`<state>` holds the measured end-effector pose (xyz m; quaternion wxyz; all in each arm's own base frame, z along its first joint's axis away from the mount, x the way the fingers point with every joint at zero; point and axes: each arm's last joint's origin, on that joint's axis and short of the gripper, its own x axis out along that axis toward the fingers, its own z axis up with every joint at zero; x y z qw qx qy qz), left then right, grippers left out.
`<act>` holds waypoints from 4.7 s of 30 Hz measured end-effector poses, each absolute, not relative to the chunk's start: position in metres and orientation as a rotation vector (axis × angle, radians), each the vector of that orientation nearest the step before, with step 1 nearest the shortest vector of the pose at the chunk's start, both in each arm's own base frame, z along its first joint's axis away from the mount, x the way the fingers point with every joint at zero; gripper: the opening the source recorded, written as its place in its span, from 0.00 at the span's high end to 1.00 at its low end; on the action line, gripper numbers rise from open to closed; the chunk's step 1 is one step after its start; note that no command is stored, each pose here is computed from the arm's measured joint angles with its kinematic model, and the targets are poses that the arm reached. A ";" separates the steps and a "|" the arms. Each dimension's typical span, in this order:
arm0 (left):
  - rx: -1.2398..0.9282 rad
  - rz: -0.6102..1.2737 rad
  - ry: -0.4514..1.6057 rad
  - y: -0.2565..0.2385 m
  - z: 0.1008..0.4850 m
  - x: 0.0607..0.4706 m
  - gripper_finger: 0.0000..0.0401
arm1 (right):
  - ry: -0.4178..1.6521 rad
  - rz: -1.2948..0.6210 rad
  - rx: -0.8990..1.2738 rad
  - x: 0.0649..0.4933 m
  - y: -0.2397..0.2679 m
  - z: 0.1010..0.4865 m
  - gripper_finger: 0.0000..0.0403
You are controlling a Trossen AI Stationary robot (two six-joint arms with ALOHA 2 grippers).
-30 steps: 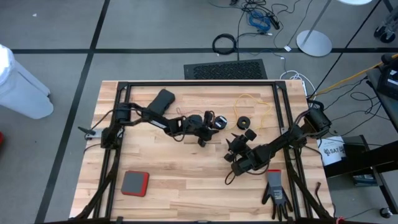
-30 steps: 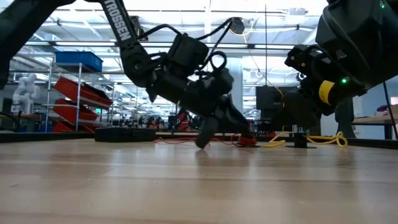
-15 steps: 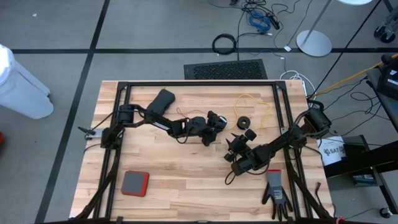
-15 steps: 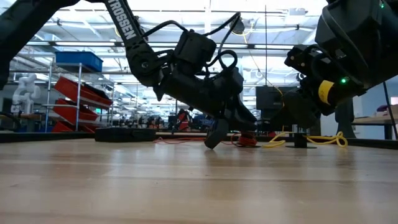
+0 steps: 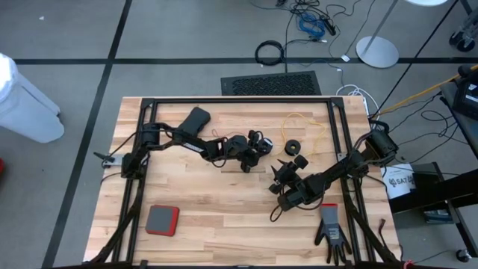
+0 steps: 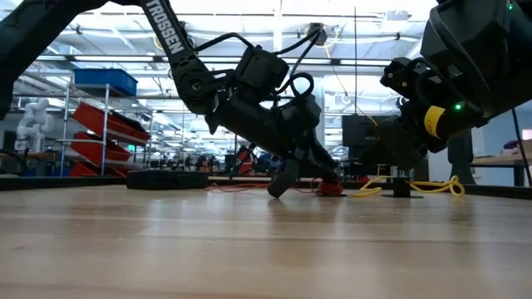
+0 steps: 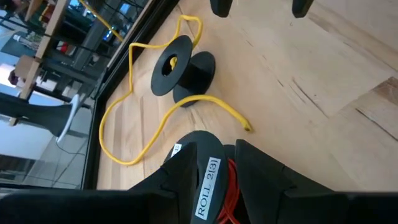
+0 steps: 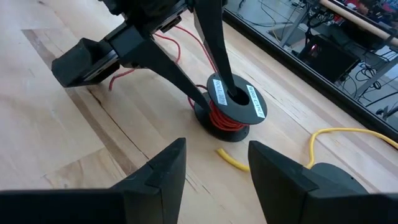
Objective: Coil cords
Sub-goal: Coil the red wire onto the black spool
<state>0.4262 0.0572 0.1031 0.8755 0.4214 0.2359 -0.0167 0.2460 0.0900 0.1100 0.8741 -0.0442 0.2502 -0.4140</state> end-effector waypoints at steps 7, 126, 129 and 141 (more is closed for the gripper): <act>0.881 -0.037 0.499 0.058 0.103 0.427 0.71 | 0.521 -0.865 -0.090 0.246 0.090 0.110 0.60; 0.885 0.103 0.639 0.083 0.103 0.444 0.97 | 0.620 -0.782 -0.321 0.248 0.019 0.091 0.60; 0.900 0.110 0.643 0.082 0.103 0.445 0.97 | 0.620 -0.782 -0.321 0.248 0.019 0.091 0.60; 0.861 0.169 0.600 0.077 0.118 0.445 0.98 | 0.572 -0.804 -0.232 0.249 0.021 0.092 0.60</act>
